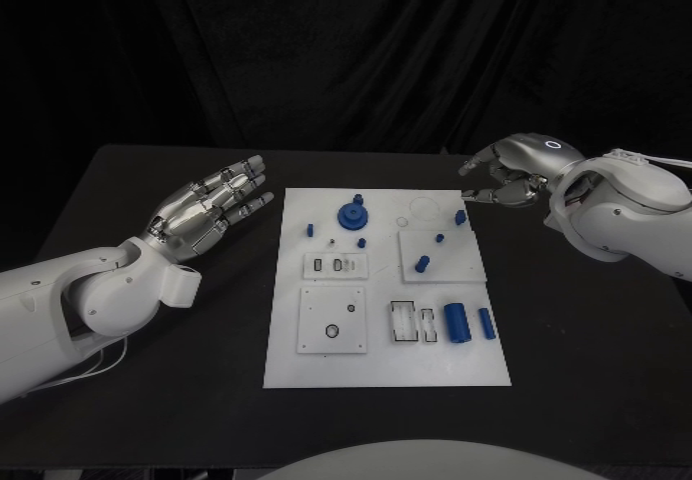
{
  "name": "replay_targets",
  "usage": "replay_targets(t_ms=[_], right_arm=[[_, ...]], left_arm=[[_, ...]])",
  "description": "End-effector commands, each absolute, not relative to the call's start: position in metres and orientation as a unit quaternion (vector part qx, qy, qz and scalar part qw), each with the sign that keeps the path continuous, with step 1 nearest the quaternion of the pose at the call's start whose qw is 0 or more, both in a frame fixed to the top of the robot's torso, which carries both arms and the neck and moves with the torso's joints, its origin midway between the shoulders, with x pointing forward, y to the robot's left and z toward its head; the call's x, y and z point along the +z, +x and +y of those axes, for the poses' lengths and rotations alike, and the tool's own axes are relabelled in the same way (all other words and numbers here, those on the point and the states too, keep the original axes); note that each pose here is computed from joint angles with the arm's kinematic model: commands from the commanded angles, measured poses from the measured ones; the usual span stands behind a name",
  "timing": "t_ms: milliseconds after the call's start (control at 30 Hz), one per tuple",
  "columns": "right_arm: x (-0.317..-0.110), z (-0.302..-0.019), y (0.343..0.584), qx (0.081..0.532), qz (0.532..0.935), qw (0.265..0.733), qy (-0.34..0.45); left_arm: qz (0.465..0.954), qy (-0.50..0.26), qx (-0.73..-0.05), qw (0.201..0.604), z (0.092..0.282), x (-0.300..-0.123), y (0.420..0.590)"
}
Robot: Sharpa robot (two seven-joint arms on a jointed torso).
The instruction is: Assemble the parts on the task board
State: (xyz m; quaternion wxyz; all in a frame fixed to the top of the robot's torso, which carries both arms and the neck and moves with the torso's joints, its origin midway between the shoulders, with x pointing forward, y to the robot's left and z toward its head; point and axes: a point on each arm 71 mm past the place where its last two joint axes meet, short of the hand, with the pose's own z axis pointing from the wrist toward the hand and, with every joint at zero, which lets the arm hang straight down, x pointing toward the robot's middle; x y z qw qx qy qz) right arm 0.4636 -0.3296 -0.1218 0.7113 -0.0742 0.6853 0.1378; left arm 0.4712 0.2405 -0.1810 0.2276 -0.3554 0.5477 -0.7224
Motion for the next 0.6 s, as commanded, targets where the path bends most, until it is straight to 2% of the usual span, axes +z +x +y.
replay_targets(t_ms=[33,600], right_arm=[[-0.132,-0.339,0.462,0.123,0.706,0.696,-0.052],[-0.158,-0.344,0.464,0.123,0.714,0.687,-0.049]], left_arm=[[0.539,-0.353,-0.730,0.228,0.239,-0.180,0.471],[0.540,-0.352,-0.731,0.224,0.238,-0.180,0.471]])
